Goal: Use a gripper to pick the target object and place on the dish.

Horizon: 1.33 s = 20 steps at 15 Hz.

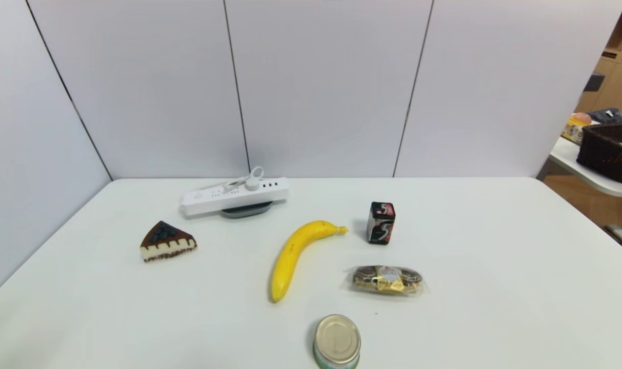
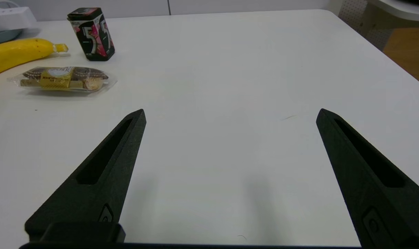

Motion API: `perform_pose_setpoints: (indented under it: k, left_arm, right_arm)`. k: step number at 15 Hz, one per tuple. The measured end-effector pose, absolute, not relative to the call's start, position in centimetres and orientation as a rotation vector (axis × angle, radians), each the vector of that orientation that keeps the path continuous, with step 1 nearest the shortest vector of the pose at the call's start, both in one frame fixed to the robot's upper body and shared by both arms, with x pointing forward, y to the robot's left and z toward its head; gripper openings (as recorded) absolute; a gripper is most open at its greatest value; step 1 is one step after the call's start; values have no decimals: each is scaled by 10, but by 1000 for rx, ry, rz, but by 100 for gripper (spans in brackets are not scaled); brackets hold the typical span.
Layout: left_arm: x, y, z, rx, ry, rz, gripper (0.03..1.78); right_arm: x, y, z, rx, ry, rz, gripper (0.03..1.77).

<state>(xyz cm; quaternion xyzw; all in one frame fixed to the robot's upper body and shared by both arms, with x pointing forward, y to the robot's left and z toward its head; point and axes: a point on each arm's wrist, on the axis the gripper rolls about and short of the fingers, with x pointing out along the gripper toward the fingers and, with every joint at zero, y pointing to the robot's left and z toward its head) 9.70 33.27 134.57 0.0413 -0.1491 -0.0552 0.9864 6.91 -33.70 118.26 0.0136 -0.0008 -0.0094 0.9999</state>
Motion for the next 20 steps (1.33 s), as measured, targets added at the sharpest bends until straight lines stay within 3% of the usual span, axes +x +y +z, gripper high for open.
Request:
perform_pose_setpoints:
  k: [3, 12, 20]
  left_arm:
    - [79, 334, 1317, 98, -305, -104, 169]
    - [66, 331, 1274, 86, -287, -52, 169]
    - [68, 332, 1198, 75, -94, -20, 169]
  right_arm:
    - [69, -337, 1183, 27, -2, -19, 171]
    - [69, -337, 1183, 27, -1, -18, 171]
    - [69, -337, 1183, 27, -2, -18, 171]
